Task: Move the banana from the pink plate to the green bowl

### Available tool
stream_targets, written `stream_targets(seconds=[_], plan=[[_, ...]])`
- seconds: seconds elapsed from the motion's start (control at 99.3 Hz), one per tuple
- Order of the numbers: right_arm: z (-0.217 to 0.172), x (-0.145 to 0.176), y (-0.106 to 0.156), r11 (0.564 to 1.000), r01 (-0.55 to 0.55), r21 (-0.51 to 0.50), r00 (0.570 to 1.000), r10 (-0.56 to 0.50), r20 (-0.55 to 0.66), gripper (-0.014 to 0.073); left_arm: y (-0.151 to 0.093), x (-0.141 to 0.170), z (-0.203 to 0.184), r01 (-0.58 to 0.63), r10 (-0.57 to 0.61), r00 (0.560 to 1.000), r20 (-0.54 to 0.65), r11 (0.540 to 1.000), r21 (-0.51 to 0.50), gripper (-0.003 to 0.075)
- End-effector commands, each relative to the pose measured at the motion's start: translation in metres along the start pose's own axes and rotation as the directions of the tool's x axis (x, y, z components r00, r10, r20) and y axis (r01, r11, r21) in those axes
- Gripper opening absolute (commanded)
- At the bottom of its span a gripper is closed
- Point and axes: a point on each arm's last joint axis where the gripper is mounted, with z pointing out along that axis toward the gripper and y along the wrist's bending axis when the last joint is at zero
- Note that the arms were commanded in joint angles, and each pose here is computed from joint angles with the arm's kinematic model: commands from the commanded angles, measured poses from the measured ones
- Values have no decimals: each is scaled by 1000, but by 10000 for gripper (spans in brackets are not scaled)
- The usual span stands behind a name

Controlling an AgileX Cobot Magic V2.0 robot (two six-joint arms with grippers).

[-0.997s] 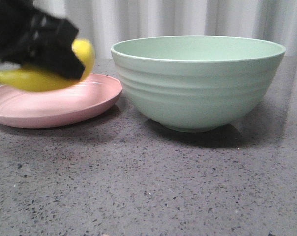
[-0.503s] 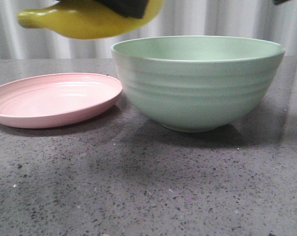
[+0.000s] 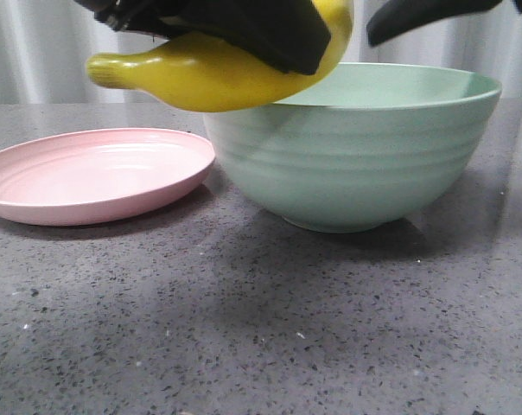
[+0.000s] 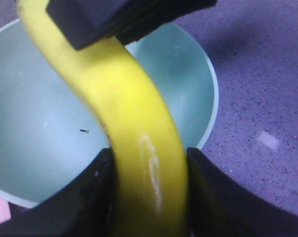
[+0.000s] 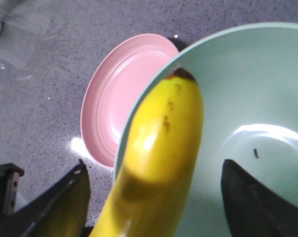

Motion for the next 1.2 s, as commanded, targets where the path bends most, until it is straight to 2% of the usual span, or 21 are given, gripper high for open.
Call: stream_targets(seconds=[0.0,0.07,0.131,0.141,0.171,0.242,0.322,0.443,0.514,0.675,0.836,0.906,1.007,1.108,1.188], plan=[[-3,-12,9,999,-24,-46,998,26,57,468,-4,-25,-13,9,-12,986,164,1000,16,137],[0,-12,7,998,-34,-44,998,37,51,450,-4,-25,-13,9,-12,986,166,1000,16,137],[2,-12,7,998,-38,-43,998,40,48,402,-4,-25,-13,9,-12,986,164,1000,16,137],[2,-12,6,998,-37,-43,998,39,47,216,-4,-25,-13,9,-12,986,166,1000,16,138],[2,-13,6,998,-37,-42,998,39,49,187,-4,-25,-13,9,-12,986,166,1000,16,138],[2,-13,6,999,-37,-40,998,39,54,51,-4,-26,-13,9,-12,985,170,1000,16,145],[2,-14,6,999,-37,-37,997,39,62,-74,-4,-26,-13,9,-12,985,170,1000,16,193],[1,-16,6,999,-34,-33,996,36,84,-70,-4,-27,-17,5,-8,983,184,1000,14,308],[-3,-22,8,999,-23,-35,993,27,111,-70,-2,-30,-22,9,-11,978,209,1000,8,339],[-19,-45,8,1000,21,3,979,-21,202,-70,2,-38,-44,16,-15,960,278,1000,-2,337],[-33,-61,-6,990,67,120,955,-98,280,-70,2,-43,-59,15,-13,945,327,1000,-2,337],[-30,-61,-12,979,105,173,955,-148,258,-70,2,-44,-61,14,-13,942,336,1000,-2,337],[-18,-58,-22,975,105,196,965,-148,216,-64,2,-46,-62,14,-13,934,358,1000,-2,337],[-8,-55,-27,973,113,203,970,-152,192,34,2,-47,-62,15,-13,926,377,1000,-3,337],[-7,-56,-25,969,133,208,966,-174,194,207,2,-47,-62,15,-13,927,375,1000,-3,337]])
